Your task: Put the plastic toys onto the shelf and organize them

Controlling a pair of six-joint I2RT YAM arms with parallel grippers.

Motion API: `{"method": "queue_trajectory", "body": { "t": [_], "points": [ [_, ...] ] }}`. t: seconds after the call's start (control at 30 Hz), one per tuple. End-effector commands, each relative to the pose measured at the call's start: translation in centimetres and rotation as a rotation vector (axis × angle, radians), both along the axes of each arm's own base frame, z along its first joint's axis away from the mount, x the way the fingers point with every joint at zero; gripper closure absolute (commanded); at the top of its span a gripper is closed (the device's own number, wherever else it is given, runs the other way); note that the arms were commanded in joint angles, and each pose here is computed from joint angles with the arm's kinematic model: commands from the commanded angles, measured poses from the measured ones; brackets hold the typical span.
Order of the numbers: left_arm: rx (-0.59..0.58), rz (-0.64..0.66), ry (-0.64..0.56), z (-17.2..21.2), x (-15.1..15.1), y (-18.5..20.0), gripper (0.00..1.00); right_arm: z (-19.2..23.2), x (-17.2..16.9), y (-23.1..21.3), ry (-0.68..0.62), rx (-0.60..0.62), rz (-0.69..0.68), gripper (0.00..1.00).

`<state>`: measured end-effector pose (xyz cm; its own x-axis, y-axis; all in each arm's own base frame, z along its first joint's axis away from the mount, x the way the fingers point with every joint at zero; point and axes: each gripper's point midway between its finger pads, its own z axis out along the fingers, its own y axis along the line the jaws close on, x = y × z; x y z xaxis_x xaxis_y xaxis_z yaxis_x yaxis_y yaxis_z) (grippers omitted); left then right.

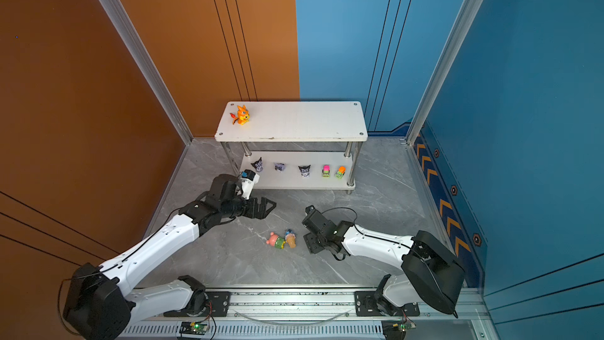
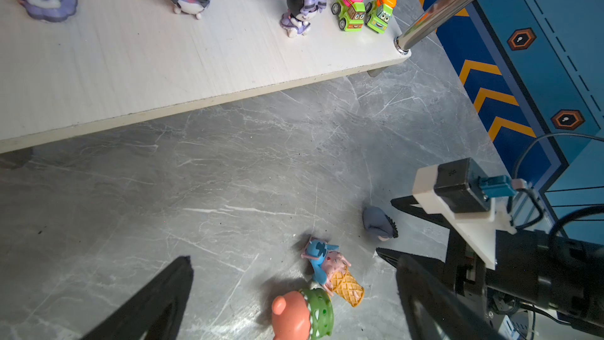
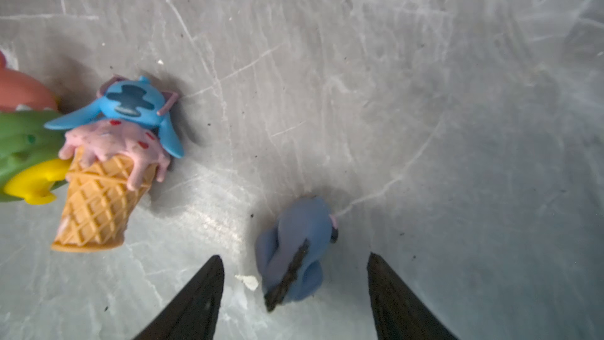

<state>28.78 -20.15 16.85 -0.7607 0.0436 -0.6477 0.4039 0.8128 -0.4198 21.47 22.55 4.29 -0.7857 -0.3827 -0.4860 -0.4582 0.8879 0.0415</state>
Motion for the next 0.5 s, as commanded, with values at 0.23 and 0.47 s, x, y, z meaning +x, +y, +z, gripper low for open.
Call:
{"method": "queue_trajectory", "body": {
  "t": [0.23, 0.47],
  "points": [
    [-0.021, 0.000, 0.006, 0.2, 0.3, -0.2, 0.01, 0.0, 1.5, 0.5, -0.085, 0.037, -0.059, 0.33],
    [-0.021, -0.005, 0.007, 0.2, 0.3, -0.3, 0.01, -1.3, 1.0, -0.2, -0.066, -0.002, -0.064, 0.38]
  ]
}}
